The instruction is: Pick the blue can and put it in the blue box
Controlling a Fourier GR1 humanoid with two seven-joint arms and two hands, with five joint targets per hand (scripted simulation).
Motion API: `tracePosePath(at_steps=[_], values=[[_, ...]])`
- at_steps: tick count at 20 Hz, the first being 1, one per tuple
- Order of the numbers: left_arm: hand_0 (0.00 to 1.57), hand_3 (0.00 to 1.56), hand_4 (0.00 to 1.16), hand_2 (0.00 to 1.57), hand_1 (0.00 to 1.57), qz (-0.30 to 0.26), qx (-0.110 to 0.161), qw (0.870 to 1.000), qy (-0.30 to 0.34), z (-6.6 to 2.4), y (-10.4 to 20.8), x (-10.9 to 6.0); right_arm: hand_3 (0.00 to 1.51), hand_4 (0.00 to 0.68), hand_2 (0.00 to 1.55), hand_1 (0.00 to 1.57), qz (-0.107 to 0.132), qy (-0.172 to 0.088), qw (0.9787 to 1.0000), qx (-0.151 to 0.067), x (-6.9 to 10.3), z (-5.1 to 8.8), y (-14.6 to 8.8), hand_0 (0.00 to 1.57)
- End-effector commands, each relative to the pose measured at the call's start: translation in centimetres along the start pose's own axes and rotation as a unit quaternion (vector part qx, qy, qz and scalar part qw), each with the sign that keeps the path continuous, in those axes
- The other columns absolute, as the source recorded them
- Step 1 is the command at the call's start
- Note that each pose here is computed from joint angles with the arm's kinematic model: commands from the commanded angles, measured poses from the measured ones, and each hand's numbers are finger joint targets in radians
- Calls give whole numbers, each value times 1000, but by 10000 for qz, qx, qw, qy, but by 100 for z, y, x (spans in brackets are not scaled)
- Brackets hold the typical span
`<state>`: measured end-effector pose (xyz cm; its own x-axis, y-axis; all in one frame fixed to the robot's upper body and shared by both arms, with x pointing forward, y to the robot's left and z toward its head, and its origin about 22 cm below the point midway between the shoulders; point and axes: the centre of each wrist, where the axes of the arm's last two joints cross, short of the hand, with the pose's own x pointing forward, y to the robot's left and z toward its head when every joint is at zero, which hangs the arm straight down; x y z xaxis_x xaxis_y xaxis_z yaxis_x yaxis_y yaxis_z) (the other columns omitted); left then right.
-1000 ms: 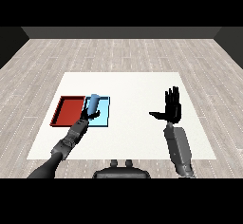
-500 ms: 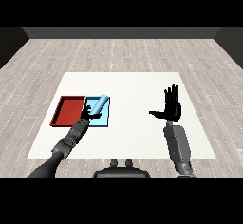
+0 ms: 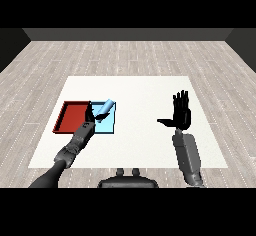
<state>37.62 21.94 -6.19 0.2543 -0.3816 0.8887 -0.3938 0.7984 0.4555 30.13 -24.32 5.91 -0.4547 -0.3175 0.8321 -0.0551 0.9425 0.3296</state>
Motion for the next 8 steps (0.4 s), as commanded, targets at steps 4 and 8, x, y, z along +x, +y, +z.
tracePosePath(at_steps=[4, 8], values=[[0, 0, 0, 0, 0, 1845, -816, 9567, -2099, 44, -185, 533, 0, 0, 0, 0, 54, 0, 9997, 249, 31, -8, 78, 0], [0, 0, 0, 0, 0, 2314, -1164, 9280, -2678, 44, 35, 495, 0, 0, 0, 0, 215, 344, 9989, 216, -24, 244, -115, 0]])
